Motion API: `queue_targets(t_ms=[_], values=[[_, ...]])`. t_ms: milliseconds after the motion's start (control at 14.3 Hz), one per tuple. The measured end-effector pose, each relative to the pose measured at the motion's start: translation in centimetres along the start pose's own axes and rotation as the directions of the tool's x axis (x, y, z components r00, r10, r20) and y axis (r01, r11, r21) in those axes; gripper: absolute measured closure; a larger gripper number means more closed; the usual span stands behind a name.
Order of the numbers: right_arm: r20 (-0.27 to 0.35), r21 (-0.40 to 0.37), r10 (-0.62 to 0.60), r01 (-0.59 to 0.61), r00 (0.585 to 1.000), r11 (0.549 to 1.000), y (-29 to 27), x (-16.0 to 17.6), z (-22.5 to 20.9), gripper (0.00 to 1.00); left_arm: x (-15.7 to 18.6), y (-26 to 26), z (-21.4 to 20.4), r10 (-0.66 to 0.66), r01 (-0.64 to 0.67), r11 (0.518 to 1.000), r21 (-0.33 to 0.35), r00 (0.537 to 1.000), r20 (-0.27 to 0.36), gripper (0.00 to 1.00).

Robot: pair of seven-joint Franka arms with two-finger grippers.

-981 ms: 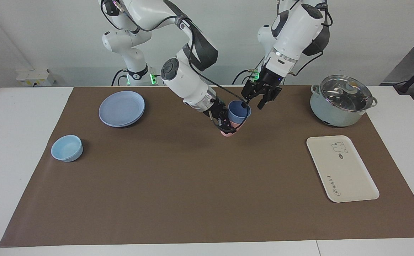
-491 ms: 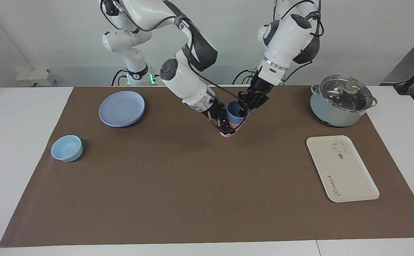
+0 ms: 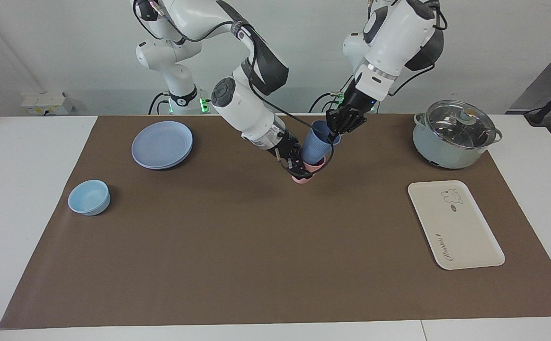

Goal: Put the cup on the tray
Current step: 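Pull the cup away with the left gripper while the right gripper withdraws, then lower the blue cup onto the cream tray with the left gripper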

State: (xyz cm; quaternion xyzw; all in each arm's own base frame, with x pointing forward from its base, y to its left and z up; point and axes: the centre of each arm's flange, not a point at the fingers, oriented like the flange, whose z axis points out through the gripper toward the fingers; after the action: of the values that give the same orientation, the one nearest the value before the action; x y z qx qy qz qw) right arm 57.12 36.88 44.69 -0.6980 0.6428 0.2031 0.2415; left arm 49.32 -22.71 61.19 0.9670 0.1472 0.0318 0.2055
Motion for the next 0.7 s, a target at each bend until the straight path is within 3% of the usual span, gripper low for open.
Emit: queue_targets(t_ms=[140,350,701], values=[[-0.002,0.014,0.020,-0.020,1.000,1.000,-0.8,1.2,-0.8,0.19,1.0,-1.6,-4.6,0.008,-0.008,0.999,0.035,1.000,0.017,0.96],[-0.002,0.049,0.095,-0.094,0.996,0.994,-2.8,5.4,-2.9,0.19,5.5,-8.5,-8.3,0.081,-0.079,0.994,0.077,0.996,-0.022,0.96],[0.059,0.091,0.166,-0.171,0.984,0.981,-4.0,18.5,-6.7,0.19,13.9,-23.4,-6.6,0.116,-0.101,0.987,0.122,0.986,-0.123,0.96]])
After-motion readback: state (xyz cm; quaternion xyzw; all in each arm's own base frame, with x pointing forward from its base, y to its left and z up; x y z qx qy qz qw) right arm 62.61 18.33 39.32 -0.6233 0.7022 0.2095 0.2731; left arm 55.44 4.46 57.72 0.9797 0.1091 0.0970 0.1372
